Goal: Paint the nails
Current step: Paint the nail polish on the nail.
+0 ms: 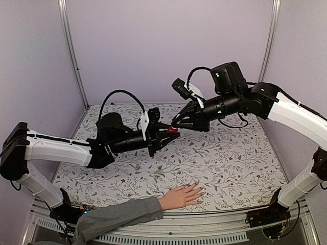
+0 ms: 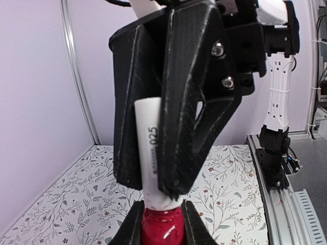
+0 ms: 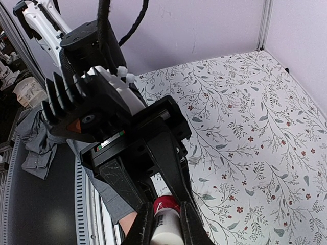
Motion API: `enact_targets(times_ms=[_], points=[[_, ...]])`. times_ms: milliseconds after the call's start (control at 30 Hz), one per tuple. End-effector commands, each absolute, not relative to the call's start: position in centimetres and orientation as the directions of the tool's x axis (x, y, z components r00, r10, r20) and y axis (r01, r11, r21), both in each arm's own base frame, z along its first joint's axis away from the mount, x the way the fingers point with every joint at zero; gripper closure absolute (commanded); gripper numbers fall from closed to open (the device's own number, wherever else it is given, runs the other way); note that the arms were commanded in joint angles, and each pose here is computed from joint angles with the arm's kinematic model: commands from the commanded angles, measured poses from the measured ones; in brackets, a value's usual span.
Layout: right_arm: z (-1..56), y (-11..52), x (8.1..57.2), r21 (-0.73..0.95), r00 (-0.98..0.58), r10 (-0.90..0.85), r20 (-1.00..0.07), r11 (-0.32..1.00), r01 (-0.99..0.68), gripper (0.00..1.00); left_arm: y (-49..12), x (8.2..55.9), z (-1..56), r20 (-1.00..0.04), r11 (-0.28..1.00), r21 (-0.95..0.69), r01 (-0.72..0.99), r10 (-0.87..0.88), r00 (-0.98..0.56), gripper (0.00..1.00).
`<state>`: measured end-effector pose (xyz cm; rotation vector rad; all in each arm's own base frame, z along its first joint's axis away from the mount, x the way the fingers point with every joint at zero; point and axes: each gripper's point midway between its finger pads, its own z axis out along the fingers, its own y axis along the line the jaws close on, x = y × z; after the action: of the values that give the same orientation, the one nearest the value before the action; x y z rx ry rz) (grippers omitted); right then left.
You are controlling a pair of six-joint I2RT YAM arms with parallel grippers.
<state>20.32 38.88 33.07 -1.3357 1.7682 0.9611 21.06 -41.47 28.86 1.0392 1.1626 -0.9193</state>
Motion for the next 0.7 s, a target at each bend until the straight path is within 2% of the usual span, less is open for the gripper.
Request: enact_targets(times_ms=[0, 667], points=[[34.2, 38.6, 20.5, 0.129, -0.206, -0.429, -0.88, 0.203, -0.971, 1.0, -42.0, 21.3, 29.9, -0.979, 0.285, 0.171, 0.943, -0.057, 0.195, 1.0], [36.3, 37.7, 21.1, 0.063, -0.161, -0.38, -0.911, 0.256, -0.964, 1.0, -42.5, 21.4, 29.4, -0.983, 0.278, 0.157, 0.948, -0.051, 0.177, 1.0]])
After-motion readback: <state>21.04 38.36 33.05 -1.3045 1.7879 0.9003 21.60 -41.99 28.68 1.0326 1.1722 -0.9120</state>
